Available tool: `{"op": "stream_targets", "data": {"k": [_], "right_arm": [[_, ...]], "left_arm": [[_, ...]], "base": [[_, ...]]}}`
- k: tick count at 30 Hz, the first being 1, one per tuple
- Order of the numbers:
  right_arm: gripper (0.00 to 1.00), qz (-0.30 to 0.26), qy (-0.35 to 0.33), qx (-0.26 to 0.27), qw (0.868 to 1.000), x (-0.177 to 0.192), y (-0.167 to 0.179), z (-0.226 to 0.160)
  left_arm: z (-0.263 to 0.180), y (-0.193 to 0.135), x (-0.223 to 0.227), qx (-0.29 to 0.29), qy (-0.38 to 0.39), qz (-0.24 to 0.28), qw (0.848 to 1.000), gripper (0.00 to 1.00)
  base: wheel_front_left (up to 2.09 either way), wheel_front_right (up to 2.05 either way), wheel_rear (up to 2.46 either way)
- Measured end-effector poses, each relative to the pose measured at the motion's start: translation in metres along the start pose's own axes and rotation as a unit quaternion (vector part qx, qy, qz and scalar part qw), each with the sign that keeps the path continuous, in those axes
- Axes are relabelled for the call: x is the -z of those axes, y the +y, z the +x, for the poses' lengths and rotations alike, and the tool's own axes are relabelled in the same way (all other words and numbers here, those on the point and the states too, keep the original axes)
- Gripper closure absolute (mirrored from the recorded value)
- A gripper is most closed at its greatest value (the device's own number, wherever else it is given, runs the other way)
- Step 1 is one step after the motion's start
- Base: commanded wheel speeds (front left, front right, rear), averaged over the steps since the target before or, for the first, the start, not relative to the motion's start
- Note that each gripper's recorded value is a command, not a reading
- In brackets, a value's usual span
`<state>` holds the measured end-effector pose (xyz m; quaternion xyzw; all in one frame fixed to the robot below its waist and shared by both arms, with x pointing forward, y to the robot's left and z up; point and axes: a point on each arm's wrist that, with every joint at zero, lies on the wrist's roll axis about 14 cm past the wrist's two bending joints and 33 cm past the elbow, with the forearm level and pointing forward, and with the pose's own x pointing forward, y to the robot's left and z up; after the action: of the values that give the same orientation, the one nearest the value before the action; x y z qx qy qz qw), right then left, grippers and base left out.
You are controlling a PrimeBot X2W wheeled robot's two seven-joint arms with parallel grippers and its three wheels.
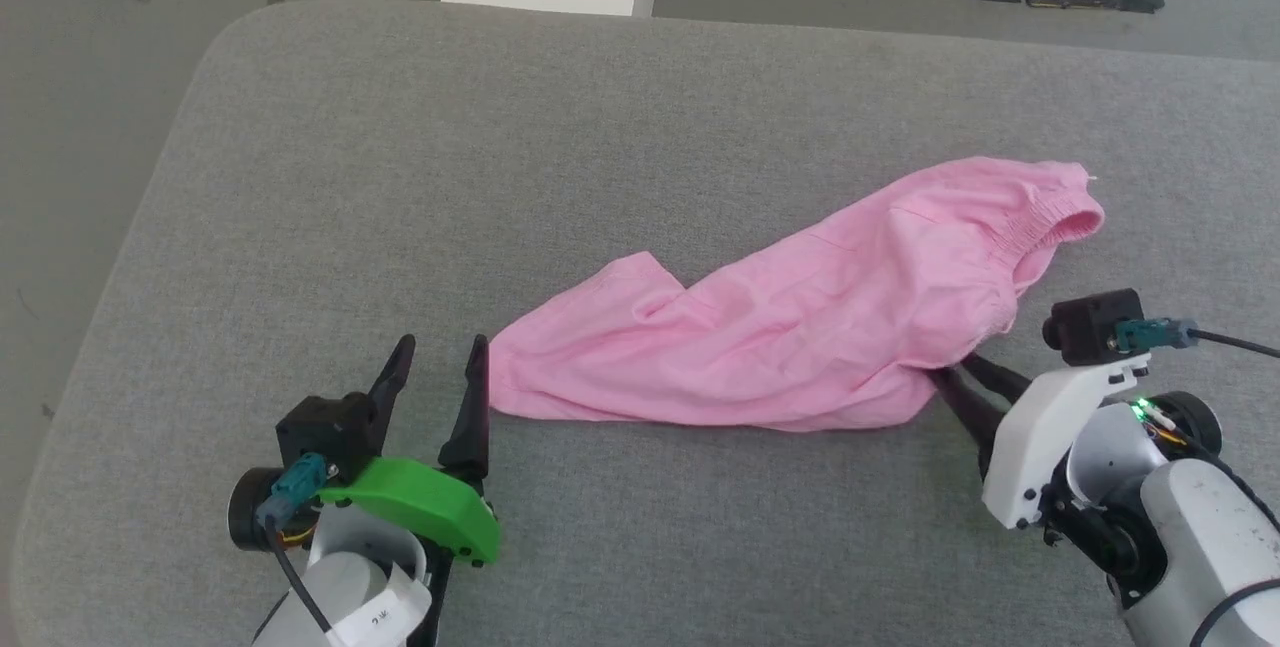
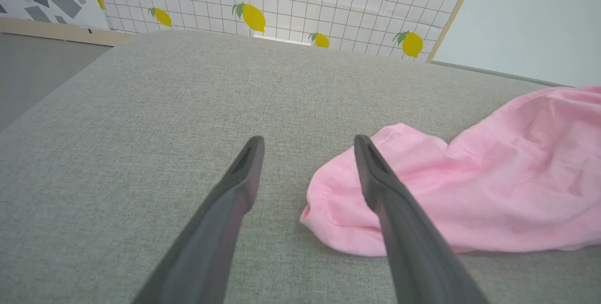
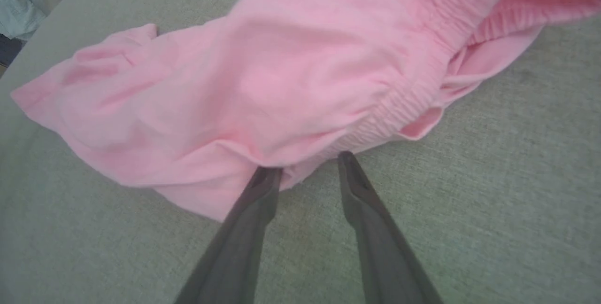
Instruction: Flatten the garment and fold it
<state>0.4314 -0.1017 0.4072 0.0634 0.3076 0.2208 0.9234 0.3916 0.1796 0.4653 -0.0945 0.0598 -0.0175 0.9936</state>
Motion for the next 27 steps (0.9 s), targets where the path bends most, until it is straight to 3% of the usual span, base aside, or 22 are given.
{"op": "stream_targets", "data": {"k": [15, 22, 27], "right_arm": [[1.0, -0.055, -0.064, 0.013, 0.996, -0.047, -0.01, -0.043], [1.0, -0.07, -0.062, 0.089, 0.992, -0.066, -0.049, -0.093], [1.0, -0.042, 0.001, 0.137, 0.99, -0.034, -0.07, -0.116]], "left_arm": [[-0.004, -0.008, -0.017, 0.01, -0.027, -0.002, 1.0, 0.0], [-0.003, -0.015, -0.017, 0.018, -0.028, -0.003, 0.999, 0.0], [-0.002, -0.017, -0.014, 0.019, -0.024, -0.003, 1.0, 0.0]], "base": [[0.0, 0.0, 0.0], [0.0, 0.0, 0.0], [0.0, 0.0, 0.0]]}}
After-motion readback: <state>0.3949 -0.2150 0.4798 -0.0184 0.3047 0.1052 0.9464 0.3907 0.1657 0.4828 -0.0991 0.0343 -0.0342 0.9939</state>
